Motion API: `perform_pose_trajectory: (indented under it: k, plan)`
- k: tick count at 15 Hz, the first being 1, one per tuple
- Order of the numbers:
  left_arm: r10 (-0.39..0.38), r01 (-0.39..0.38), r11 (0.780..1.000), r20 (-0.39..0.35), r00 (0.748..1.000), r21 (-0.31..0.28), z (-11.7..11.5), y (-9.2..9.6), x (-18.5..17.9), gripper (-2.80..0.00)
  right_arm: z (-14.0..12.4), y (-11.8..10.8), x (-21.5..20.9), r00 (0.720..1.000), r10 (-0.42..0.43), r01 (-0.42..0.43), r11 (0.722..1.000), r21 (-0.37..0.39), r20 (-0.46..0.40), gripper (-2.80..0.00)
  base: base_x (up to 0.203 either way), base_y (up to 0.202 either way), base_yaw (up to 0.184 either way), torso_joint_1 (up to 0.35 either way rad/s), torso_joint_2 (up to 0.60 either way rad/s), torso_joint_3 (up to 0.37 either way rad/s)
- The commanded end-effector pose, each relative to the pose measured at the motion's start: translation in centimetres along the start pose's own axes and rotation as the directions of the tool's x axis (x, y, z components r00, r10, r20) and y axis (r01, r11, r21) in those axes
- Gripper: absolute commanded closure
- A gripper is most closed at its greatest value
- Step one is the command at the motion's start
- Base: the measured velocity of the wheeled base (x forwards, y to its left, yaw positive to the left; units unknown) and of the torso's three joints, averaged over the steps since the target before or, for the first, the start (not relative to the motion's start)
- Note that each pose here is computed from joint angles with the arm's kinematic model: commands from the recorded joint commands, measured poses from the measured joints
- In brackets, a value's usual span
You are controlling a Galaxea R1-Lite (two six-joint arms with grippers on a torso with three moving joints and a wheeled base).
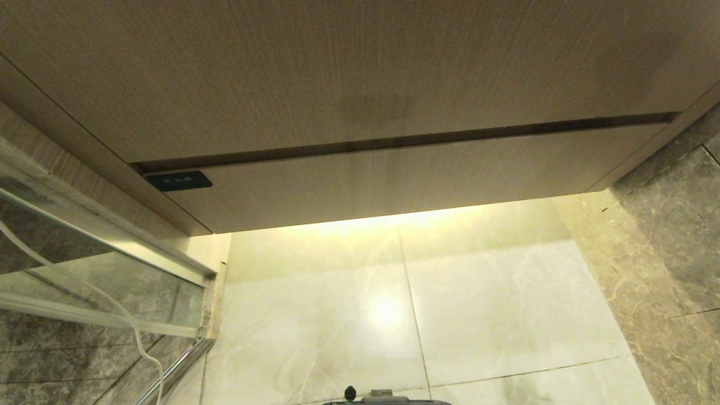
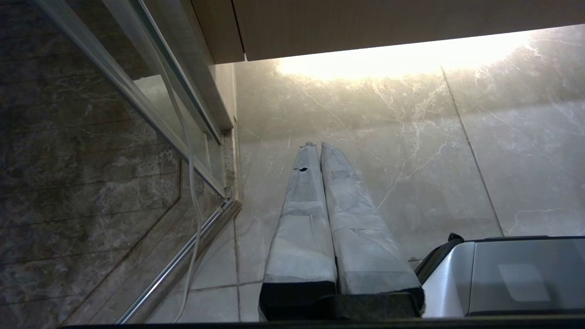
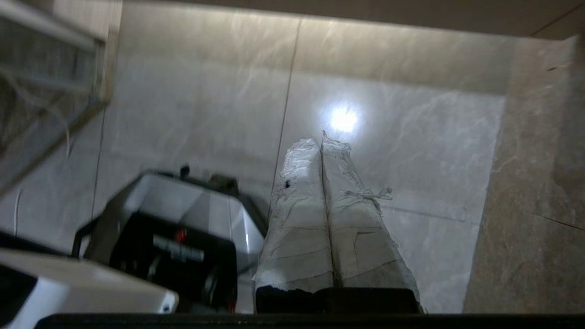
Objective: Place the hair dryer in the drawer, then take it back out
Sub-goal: Pull open the drawer
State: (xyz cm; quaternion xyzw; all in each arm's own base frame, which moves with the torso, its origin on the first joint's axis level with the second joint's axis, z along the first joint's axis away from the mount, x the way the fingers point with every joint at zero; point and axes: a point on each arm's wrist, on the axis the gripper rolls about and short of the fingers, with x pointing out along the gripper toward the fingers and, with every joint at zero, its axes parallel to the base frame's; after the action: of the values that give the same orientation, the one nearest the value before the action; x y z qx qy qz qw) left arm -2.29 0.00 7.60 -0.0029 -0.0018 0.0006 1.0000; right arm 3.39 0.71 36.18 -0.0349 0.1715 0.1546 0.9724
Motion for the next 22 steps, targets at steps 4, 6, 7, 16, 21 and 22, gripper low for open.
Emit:
perform_pose_trajectory:
  k: [4, 6, 7, 16, 21, 22]
  plan:
    - [0.0, 0.0, 1.0, 0.001, 1.0, 0.0, 0.0, 0.0, 0.0, 0.0, 2.4, -1.8, 10.0, 0.893, 0.299, -0.361, 0.922, -0.14, -0.336, 0.0, 0.0, 0.0, 0.0, 0.0, 0.0, 0.0]
    - [0.0, 0.0, 1.0, -0.001, 1.0, 0.0, 0.0, 0.0, 0.0, 0.0, 2.3, -2.2, 12.8, 0.85, 0.375, -0.451, 0.881, -0.144, -0.37, -2.8, 0.0, 0.0, 0.0, 0.0, 0.0, 0.0]
    - [0.0, 0.0, 1.0, -0.001, 1.0, 0.0, 0.0, 0.0, 0.0, 0.0, 2.0, -2.5, 14.3, 0.848, 0.325, -0.423, 0.891, -0.165, -0.418, -2.8, 0.0, 0.0, 0.0, 0.0, 0.0, 0.0]
    - [-0.001, 0.001, 1.0, -0.002, 1.0, 0.0, 0.0, 0.0, 0.0, 0.0, -1.6, -0.4, 24.0, 0.994, 0.055, -0.101, 0.756, -0.647, -0.091, -2.8, 0.0, 0.0, 0.0, 0.0, 0.0, 0.0]
    - [0.0, 0.0, 1.0, -0.002, 1.0, 0.0, 0.0, 0.0, 0.0, 0.0, -2.1, 0.4, 27.4, 0.958, 0.275, -0.122, 0.644, -0.755, 0.08, -2.8, 0.0, 0.0, 0.0, 0.0, 0.0, 0.0]
    - [0.0, 0.0, 1.0, -0.002, 1.0, 0.0, 0.0, 0.0, 0.0, 0.0, -2.4, 0.2, 28.1, 0.953, 0.287, -0.102, 0.611, -0.785, 0.099, -2.8, 0.0, 0.0, 0.0, 0.0, 0.0, 0.0]
